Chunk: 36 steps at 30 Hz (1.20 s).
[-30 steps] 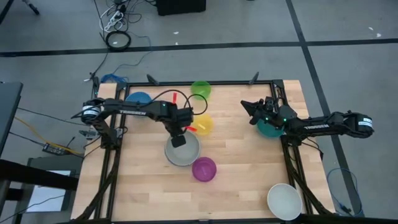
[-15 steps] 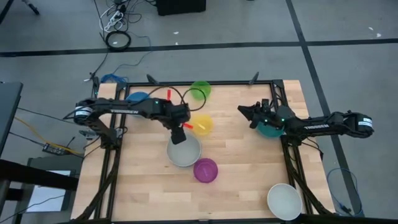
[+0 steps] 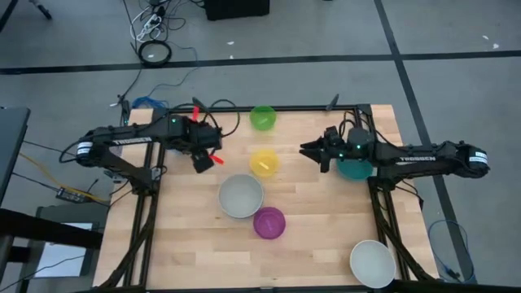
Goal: Nest bowls inside each other
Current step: Stack the white bowl on top of the gray bowl
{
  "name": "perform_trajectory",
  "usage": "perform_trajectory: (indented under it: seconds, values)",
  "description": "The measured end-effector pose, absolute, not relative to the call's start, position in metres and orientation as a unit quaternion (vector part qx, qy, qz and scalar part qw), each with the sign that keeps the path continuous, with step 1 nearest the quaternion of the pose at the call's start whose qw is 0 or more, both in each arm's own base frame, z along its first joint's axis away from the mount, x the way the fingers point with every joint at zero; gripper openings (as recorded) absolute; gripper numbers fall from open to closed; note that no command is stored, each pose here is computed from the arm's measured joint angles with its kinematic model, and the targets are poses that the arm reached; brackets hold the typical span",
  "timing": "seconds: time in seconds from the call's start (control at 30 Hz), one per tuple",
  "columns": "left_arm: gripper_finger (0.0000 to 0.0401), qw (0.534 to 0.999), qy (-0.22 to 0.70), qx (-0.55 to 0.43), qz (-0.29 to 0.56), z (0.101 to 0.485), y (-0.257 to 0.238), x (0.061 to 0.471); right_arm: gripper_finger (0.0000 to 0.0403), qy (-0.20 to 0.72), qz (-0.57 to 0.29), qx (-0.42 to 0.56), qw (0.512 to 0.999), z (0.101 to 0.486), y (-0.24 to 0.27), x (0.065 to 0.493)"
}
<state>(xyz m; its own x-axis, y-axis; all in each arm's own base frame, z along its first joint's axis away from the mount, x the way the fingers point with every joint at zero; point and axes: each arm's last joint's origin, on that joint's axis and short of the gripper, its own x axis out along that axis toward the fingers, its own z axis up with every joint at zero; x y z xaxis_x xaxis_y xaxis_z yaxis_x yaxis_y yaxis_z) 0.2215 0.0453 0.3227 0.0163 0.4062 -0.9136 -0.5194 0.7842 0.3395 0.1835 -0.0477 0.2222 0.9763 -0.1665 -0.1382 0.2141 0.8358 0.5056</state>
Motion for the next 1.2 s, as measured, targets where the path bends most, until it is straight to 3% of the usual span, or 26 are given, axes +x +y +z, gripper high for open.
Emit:
perform_trajectory:
  seconds: [0.2,0.43,1.0,1.2]
  values:
    - [0.0208,0.662,0.663,-0.047,0.345,0.284,0.054,0.213,0.0159,0.043,-0.086,0.228,0.969,0.255,-0.046,0.191]
    - [0.0208,0.604,0.707,-0.058,0.363,0.237,0.062,0.195,0.0157,0.139,-0.097,0.201,0.965,0.27,-0.035,0.193]
    - [0.0208,0.605,0.698,-0.06,0.379,0.207,0.077,0.186,0.0157,0.167,-0.121,0.187,0.96,0.287,-0.018,0.193]
    - [0.0208,0.639,0.665,-0.085,0.377,0.217,0.075,0.189,0.0157,0.266,-0.074,0.259,0.926,0.271,0.0,0.186]
